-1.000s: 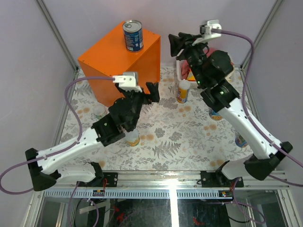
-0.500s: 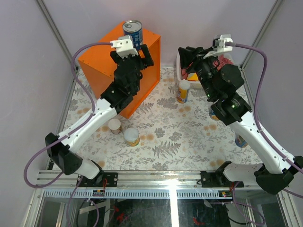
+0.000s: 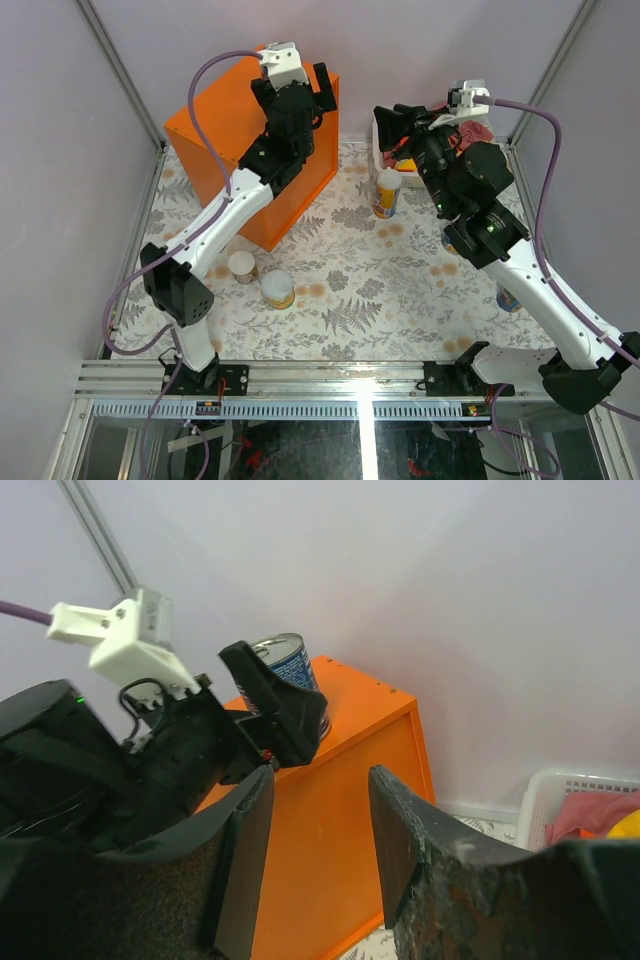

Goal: Place and organize the canned foods onto the counter

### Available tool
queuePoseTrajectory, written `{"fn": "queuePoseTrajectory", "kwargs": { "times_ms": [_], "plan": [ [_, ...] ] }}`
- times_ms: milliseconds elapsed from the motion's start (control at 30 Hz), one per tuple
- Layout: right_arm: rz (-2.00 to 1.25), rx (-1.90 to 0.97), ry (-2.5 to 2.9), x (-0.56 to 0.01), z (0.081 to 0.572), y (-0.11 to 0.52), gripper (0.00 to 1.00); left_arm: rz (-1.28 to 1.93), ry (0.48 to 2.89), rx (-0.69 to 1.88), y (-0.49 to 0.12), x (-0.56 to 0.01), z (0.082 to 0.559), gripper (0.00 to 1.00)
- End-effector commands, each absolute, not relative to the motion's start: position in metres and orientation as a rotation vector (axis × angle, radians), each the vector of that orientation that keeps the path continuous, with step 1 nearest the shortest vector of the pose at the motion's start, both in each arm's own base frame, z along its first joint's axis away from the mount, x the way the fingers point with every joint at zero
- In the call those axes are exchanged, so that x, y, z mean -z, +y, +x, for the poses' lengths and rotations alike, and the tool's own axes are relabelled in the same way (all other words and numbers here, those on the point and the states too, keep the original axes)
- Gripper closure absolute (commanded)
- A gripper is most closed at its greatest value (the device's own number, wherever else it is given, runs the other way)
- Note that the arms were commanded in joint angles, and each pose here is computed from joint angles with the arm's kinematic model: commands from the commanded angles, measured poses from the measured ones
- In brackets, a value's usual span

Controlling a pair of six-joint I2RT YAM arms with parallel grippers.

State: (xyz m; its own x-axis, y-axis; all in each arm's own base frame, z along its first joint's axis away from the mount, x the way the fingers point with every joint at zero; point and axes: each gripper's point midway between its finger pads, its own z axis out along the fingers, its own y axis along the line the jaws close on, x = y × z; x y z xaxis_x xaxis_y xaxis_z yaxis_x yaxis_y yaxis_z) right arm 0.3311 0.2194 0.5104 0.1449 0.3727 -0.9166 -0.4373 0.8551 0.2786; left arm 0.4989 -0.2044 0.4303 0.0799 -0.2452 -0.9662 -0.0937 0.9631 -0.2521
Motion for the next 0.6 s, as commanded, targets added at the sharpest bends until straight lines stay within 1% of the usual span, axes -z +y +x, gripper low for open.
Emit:
{"fn": "queuePoseTrajectory", "kwargs": {
  "times_ms": [0, 233, 567],
  "plan": [
    [-0.05, -0.604, 1.205, -0.536, 0.319, 0.21, 0.5, -0.333, 1.506, 0.08, -0.194, -0.434, 0.511, 0.07],
    [-0.068, -0.577, 1.221, -0.527, 0.324, 0.212, 0.48, -0.416, 1.527, 0.021, -0.174, -0.417, 0.529, 0.07],
    [-0.087, -0.573, 1.244, -0.516, 0.334, 0.222, 0.48, -0.47, 1.508, 0.046, -0.15, -0.414, 0.558, 0.07]
  ]
}}
